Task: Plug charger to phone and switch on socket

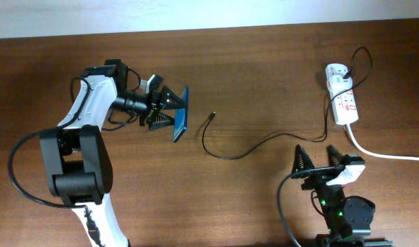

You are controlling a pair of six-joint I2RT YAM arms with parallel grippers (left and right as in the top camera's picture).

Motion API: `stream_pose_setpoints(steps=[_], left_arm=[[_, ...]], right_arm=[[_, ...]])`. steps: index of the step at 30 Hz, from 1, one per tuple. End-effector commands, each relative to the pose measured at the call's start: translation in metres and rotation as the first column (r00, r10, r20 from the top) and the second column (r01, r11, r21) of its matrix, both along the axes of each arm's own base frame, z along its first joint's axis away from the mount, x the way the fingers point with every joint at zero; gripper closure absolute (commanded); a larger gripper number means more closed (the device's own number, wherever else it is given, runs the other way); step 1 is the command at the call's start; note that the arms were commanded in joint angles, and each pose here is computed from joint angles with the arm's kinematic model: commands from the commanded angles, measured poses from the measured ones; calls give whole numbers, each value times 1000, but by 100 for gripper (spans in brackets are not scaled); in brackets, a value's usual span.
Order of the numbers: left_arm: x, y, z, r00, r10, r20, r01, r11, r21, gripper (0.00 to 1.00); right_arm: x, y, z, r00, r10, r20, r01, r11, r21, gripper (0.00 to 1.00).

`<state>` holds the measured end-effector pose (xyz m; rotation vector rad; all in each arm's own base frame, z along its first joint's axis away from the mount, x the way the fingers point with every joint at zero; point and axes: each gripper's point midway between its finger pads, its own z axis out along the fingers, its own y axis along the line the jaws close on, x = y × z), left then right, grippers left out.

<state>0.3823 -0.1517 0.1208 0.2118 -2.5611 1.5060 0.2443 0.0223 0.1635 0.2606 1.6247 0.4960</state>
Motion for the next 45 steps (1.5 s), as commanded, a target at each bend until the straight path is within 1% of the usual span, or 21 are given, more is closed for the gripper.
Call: stream_pose_setpoints(steps=[1, 4, 5, 9, 13, 16, 18, 20, 23, 26, 27, 29, 31, 32, 34, 37, 39, 41, 42, 43, 45], left_arm=[[7, -6, 19, 999, 31, -18, -33, 995, -98, 53], [8, -8, 24, 999, 34, -19, -36, 992, -124, 51], [8, -8, 24, 999, 34, -20, -36, 992, -124, 51], [8, -8, 24, 999, 34, -19, -36, 992, -124, 51], [8, -8, 24, 999, 35, -23, -38, 992, -123, 51], [8, -8, 23, 999, 41, -35, -45, 991, -122, 51], [8, -8, 24, 999, 41, -36, -45, 991, -122, 51], [8, -8, 24, 998, 42, -39, -46, 991, -122, 51], [8, -8, 24, 997, 49, -56, -55, 991, -121, 52], [8, -8, 24, 997, 49, -58, -56, 991, -121, 52], [8, -8, 24, 997, 50, -59, -57, 991, -120, 52], [8, -8, 24, 997, 50, -59, -57, 991, -120, 52], [8, -8, 24, 997, 50, -59, -57, 991, -120, 52], [8, -8, 24, 997, 50, -59, -57, 991, -120, 52], [8, -8, 24, 997, 50, -60, -57, 991, -120, 52], [8, -8, 24, 997, 50, -61, -57, 991, -120, 51], [8, -9, 27, 997, 52, -64, -61, 988, -143, 52], [8, -11, 31, 996, 54, -66, -64, 984, -165, 52], [9, -11, 31, 996, 54, -66, -64, 984, -168, 52], [8, -11, 31, 996, 54, -67, -64, 984, -168, 52], [8, -11, 31, 996, 54, -71, -65, 984, -168, 52]], right_arm=[[-12, 41, 1, 969, 240, -53, -206, 912, 355, 1], [-5, 23, 10, 991, 132, -14, -119, 933, 339, 1], [-5, 23, 13, 992, 130, 4, -124, 942, 311, 1], [-4, 19, 9, 994, 107, -18, -96, 945, 314, 2], [-15, 20, 20, 990, 107, -96, -73, 949, 308, 2], [-26, 22, 25, 971, 113, -211, -50, 958, 282, 2], [-28, 22, 49, 971, 118, -207, -75, 976, 206, 2], [-26, 22, 84, 976, 118, -184, -82, 978, 194, 2], [-16, 25, 116, 962, 134, -239, -85, 975, 208, 2], [-3, 47, 133, 918, 219, -330, -140, 959, 246, 2], [4, 63, 136, 896, 270, -352, -190, 951, 245, 2], [14, 84, 133, 868, 291, -401, -213, 950, 228, 2], [28, 114, 113, 849, 223, -480, -158, 972, 171, 2], [31, 128, 106, 850, 196, -488, -138, 979, 151, 2], [37, 183, 103, 870, 225, -439, -202, 974, 99, 2], [47, 248, 102, 874, 327, -359, -295, 945, 142, 1], [59, 268, 79, 871, 318, -375, -300, 948, 108, 1], [80, 278, 44, 888, 253, -383, -278, 960, -13, 1], [86, 284, 31, 888, 245, -389, -275, 961, -23, 2], [89, 291, 22, 889, 244, -388, -275, 961, -26, 1], [92, 286, 19, 918, 163, -362, -202, 977, -72, 1]])
